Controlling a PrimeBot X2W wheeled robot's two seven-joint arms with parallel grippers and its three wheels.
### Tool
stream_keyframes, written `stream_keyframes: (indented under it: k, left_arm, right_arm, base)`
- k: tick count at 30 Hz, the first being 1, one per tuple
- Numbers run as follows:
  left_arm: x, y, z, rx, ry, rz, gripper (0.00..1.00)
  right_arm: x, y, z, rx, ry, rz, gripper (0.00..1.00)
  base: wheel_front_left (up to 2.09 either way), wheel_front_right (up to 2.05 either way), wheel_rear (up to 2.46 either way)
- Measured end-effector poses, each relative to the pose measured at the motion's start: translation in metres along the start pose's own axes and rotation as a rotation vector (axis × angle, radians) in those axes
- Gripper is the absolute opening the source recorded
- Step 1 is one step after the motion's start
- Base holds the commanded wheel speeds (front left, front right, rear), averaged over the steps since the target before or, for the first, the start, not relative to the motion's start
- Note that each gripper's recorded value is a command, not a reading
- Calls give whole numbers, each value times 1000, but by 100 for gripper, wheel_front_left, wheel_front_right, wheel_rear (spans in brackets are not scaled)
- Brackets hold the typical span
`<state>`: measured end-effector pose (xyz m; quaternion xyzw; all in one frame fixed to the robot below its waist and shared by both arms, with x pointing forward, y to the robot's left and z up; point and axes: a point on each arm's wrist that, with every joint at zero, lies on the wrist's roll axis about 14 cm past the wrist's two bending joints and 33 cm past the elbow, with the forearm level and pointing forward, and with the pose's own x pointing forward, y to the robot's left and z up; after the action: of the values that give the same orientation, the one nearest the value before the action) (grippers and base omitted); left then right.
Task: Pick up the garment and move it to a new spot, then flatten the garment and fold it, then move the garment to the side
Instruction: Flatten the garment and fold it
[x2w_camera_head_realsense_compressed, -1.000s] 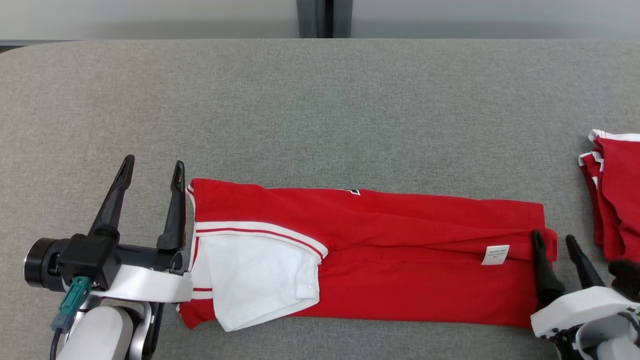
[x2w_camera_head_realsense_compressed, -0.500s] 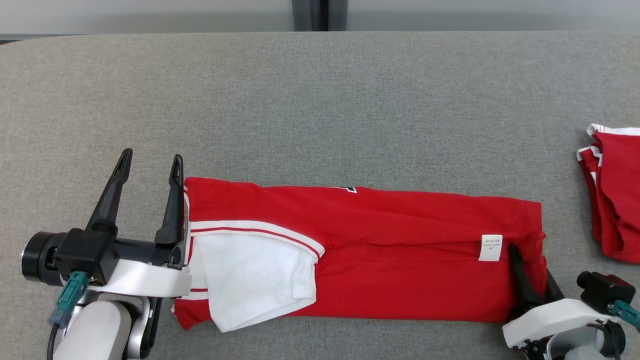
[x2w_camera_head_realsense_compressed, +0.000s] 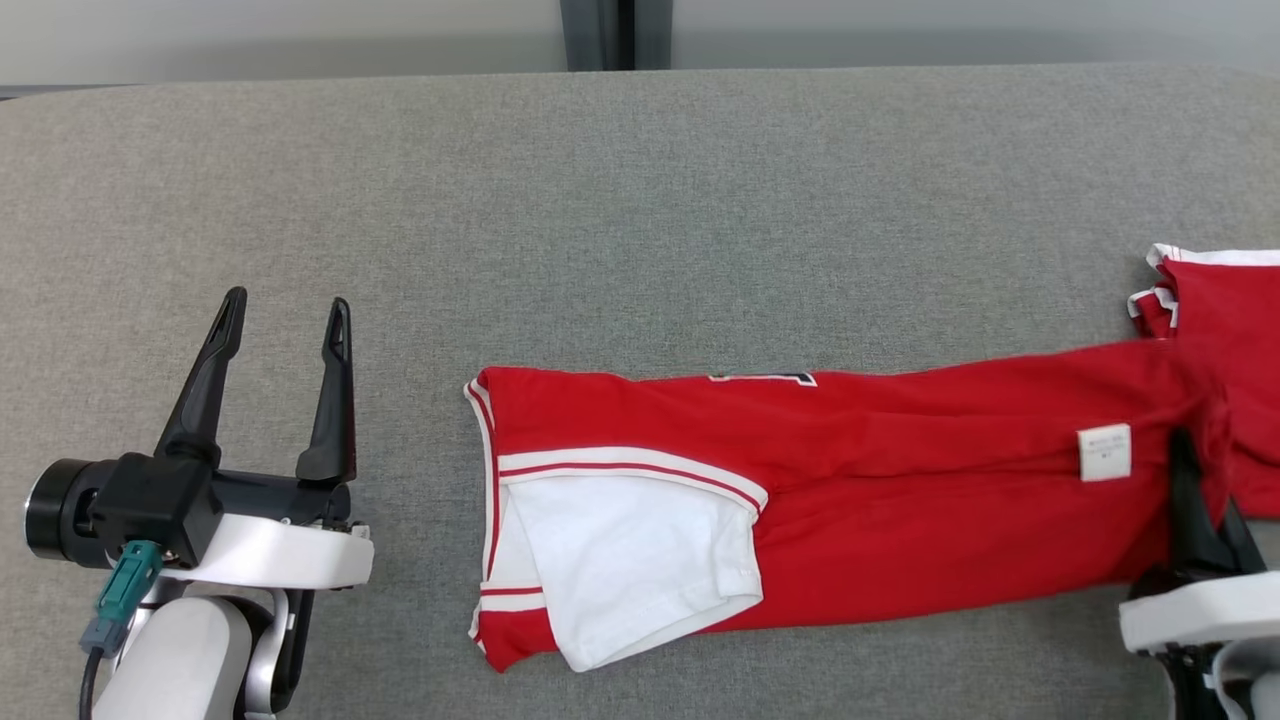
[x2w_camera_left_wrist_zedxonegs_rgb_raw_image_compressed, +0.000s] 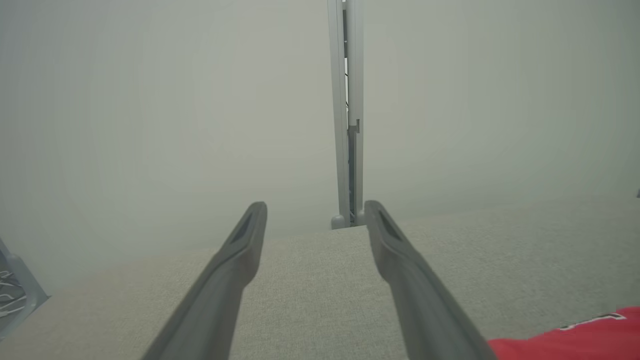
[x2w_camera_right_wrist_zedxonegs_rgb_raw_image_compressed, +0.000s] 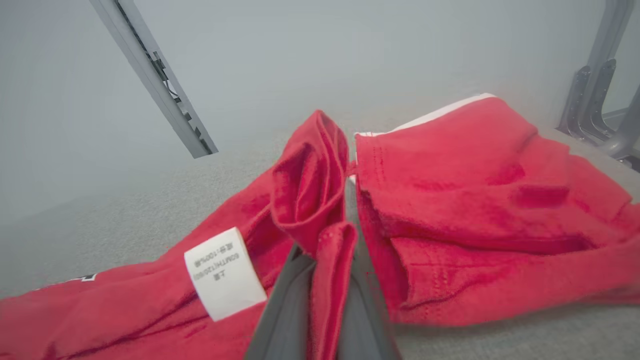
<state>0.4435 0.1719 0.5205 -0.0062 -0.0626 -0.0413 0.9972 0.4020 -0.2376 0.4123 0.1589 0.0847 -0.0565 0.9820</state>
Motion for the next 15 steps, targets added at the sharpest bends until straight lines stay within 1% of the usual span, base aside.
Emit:
stream_keyframes:
  k: [1,3,6,9,15]
  left_arm:
    - [0,-1,0,-1,-1,-2,100]
    - [1,-2,1,-2,-4,-5,100]
    - [1,-4,2,-5,-7,-9,100]
    - [1,-7,5,-12,-13,-16,100]
    - [-1,-10,7,-24,-18,-18,100]
  right_arm:
    - [1,7,5,0,-18,19,0]
    - [5,30,17,3,-55,85,0]
    - [6,80,31,28,-88,216,0]
    - [-1,131,38,69,-94,353,0]
    - [-23,223,36,155,-46,615,0]
  base:
    - [0,0,0]
    - [0,0,0]
    - [0,0,0]
    - [0,0,0]
    - [0,0,0]
